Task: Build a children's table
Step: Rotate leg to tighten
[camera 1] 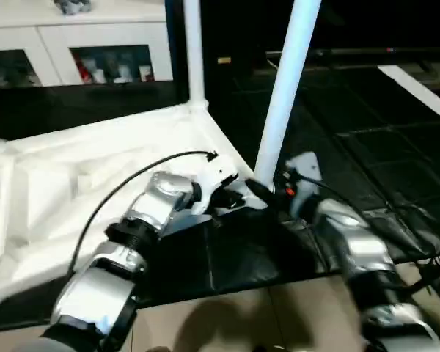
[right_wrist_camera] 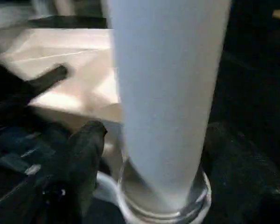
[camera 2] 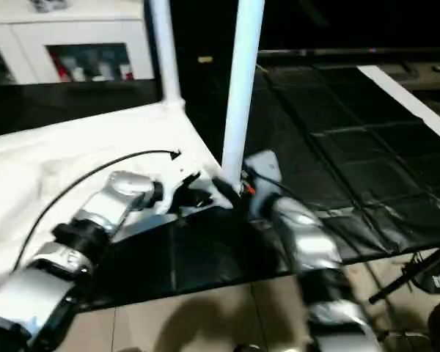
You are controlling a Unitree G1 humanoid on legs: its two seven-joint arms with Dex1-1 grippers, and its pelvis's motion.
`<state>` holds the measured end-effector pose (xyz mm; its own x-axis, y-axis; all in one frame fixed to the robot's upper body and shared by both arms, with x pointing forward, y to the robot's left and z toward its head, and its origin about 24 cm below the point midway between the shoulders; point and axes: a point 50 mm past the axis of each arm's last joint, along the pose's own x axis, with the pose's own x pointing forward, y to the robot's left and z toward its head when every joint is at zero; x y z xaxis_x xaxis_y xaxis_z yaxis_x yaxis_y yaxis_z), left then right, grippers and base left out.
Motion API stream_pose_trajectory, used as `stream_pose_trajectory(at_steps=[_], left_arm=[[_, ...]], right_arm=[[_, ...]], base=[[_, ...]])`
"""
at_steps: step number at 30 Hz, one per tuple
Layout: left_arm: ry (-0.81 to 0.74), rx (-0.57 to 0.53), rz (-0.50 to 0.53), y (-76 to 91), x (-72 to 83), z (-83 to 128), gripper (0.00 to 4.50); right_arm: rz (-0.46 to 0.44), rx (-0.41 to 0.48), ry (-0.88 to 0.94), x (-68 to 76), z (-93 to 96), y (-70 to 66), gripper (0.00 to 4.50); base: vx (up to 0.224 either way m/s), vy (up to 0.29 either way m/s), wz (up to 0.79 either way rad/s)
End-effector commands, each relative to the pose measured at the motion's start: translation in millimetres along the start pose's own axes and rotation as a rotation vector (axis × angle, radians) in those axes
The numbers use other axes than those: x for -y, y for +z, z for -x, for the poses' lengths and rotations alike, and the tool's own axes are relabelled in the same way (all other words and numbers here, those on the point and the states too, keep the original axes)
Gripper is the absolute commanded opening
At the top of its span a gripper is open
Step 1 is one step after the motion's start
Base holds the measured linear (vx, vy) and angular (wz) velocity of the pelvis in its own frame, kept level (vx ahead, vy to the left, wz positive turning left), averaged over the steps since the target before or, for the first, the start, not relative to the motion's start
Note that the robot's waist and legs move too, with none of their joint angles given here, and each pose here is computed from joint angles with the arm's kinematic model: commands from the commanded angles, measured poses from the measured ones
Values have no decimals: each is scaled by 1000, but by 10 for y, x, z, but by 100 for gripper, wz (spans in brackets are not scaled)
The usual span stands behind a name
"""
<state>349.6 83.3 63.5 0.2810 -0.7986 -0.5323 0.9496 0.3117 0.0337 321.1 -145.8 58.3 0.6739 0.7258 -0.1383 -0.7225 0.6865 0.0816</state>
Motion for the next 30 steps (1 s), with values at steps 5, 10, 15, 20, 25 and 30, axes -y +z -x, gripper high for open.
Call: stream_pose_trajectory(at_steps=[5, 10, 15, 20, 25, 30], left_arm=[[-187, -50, -116, -35, 63, 65, 0], [-343, -105, -201, -79, 123, 143, 0], [-470, -136, -256, -108, 200, 178, 0], [-535, -155, -283, -133, 245, 199, 0], [-587, -176, -307, -154, 276, 225, 0], [-615, -187, -330, -151, 302, 229, 0]], right_arm=[[68, -71, 260, -28, 236, 70, 420], [92, -163, 443, -55, 334, 92, 420], [93, -203, 526, -25, 324, 125, 420], [79, -217, 594, -40, 297, 142, 382], [68, -230, 662, -68, 285, 153, 339], [68, -236, 691, -81, 229, 135, 283]], base=[[0, 0, 0], [0, 0, 0], [0, 0, 0], [0, 0, 0], [0, 0, 0], [0, 0, 0]])
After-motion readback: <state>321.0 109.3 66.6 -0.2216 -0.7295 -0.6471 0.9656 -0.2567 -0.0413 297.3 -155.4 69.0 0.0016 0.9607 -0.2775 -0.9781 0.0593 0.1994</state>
